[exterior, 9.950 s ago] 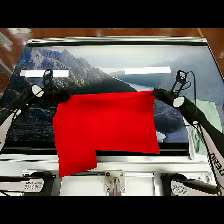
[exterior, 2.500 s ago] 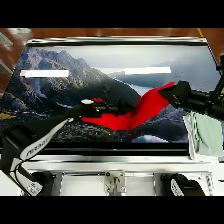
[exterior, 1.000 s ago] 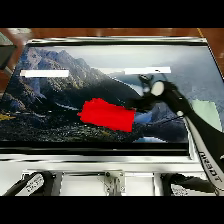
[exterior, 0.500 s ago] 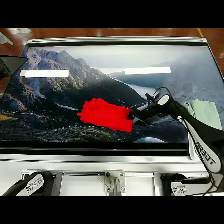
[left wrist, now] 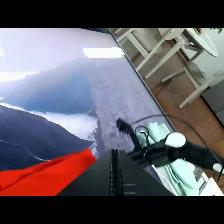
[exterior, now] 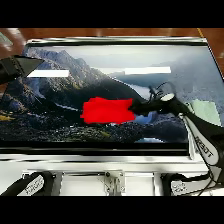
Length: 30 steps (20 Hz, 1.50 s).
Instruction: Fold the shirts.
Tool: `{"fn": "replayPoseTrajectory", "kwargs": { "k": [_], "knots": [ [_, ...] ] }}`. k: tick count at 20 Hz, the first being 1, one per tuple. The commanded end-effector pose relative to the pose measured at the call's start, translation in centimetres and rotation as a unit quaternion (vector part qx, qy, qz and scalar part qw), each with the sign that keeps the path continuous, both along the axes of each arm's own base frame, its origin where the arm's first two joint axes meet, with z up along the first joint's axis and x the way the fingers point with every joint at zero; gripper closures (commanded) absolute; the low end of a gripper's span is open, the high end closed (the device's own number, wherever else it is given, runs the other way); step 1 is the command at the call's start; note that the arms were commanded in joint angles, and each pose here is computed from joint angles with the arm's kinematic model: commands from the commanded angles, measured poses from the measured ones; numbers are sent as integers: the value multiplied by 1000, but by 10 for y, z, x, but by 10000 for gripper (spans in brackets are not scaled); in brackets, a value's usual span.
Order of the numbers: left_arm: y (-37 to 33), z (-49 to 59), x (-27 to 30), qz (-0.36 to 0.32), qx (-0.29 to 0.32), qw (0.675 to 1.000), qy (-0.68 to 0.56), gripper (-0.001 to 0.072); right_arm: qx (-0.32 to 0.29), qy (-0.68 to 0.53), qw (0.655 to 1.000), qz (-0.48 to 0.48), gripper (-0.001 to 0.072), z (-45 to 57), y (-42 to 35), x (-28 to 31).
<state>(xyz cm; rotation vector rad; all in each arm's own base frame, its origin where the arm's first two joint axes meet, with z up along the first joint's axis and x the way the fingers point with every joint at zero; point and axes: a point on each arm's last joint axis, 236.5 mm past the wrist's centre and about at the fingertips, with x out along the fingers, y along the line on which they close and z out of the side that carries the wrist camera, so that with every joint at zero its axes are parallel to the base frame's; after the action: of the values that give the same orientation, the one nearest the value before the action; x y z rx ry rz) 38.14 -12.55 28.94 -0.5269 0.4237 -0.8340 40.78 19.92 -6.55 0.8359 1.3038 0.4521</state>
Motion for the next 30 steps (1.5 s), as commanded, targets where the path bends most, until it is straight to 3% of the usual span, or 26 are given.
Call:
{"fn": "replayPoseTrajectory", "kwargs": {
  "k": [1,6,9,12,19,27,30],
  "knots": [
    [-17,2,-2,-13,-1,1000,-4,656,8,-118,993,-24,651,84,-54,42],
    [-28,4,-2,-17,-8,1000,-1,656,-48,-207,948,-239,651,195,-245,56],
    [-32,3,-4,-22,-13,1000,6,656,-77,-209,913,-341,651,217,-341,19],
    [-36,4,-6,-27,-16,999,9,655,-86,-169,900,-392,651,209,-396,-26],
    [-41,4,-6,-29,-16,999,7,656,-160,37,927,-337,651,137,-407,-138],
    [-45,-4,-8,-34,4,999,10,656,-269,206,890,-307,650,107,-425,-228],
    [-50,-11,-10,-41,20,999,12,655,-255,243,876,-329,650,79,-419,-239]
  ]
}}
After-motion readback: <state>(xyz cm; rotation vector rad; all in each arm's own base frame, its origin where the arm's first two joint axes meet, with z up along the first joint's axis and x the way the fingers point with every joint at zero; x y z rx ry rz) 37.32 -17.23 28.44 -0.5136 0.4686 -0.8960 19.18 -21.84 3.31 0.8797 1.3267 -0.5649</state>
